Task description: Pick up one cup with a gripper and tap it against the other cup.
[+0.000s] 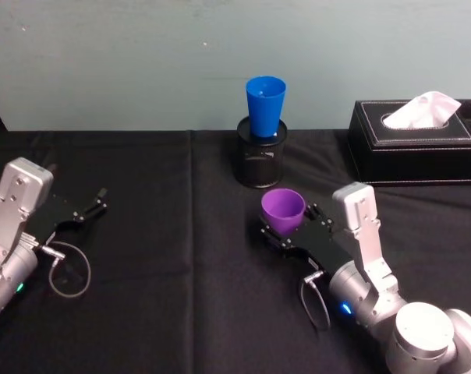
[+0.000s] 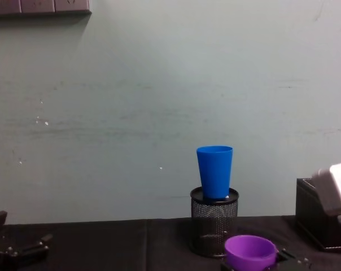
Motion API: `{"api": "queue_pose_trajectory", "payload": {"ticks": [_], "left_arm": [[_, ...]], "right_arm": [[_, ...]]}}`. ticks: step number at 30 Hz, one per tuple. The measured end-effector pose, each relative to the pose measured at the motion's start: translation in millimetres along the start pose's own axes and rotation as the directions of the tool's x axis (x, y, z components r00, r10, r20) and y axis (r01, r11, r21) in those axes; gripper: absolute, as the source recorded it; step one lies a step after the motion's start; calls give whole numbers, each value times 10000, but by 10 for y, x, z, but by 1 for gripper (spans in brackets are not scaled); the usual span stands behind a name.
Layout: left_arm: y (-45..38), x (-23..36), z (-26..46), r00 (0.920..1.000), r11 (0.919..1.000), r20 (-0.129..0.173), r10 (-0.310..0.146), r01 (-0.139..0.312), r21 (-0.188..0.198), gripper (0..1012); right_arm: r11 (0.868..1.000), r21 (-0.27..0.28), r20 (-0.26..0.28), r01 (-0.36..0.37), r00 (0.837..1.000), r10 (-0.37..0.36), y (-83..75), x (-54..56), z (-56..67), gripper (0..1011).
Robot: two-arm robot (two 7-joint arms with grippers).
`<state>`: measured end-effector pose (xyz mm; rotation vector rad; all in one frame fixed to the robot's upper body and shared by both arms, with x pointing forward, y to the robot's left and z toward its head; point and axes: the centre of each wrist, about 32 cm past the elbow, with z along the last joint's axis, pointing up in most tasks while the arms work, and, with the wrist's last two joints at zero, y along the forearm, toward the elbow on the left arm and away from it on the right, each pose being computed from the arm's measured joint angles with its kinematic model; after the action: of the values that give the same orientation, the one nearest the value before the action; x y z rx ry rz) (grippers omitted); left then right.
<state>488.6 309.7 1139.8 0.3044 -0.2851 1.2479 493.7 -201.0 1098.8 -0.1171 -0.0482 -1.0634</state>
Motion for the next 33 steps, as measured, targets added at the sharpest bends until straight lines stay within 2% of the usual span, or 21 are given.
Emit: {"api": "queue_pose_trajectory", "payload": {"ticks": [4,9,13,14,16,19,20,23,24,27,28,30,33], "left_arm": [[0,0,0,10000,10000,0,0,0,0,1000],[0,0,0,10000,10000,0,0,0,-1,1000],[0,0,0,10000,10000,-1,1,-1,0,1000],[0,0,0,10000,10000,0,0,0,0,1000],[0,0,0,10000,10000,0,0,0,0,1000],[0,0,0,10000,10000,0,0,0,0,1000],[0,0,0,10000,10000,-1,0,0,0,1000],[0,0,0,10000,10000,0,0,0,0,1000],[0,0,0,10000,10000,0,0,0,0,1000],[0,0,0,10000,10000,0,0,0,-1,1000],[0,0,0,10000,10000,0,0,0,0,1000],[0,0,0,10000,10000,0,0,0,0,1000],[0,0,0,10000,10000,-1,0,0,0,1000]], "right_arm": [[10000,-50,-38,19,10000,-20,-14,-5,56,929],[9998,193,55,90,9999,-91,-60,6,207,1002],[9962,777,126,382,9991,-393,-141,33,420,1003],[9962,777,126,382,9991,-393,-141,33,420,1003],[9922,1031,161,702,9973,-722,-186,56,503,1003],[9828,1168,306,1427,9886,-1472,-233,92,571,1003],[9760,1127,365,1862,9808,-1914,-248,111,575,1003],[9627,949,543,2534,9643,-2591,-259,132,558,1003],[9517,768,749,2972,9501,-3027,-258,142,526,1003],[9329,533,1122,3562,9262,-3600,-250,148,463,1003],[9201,425,1286,3894,9111,-3915,-237,155,421,1003],[9053,301,1416,4237,8948,-4234,-222,165,368,1003],[8938,179,1508,4482,8825,-4455,-208,176,316,1003]]}}
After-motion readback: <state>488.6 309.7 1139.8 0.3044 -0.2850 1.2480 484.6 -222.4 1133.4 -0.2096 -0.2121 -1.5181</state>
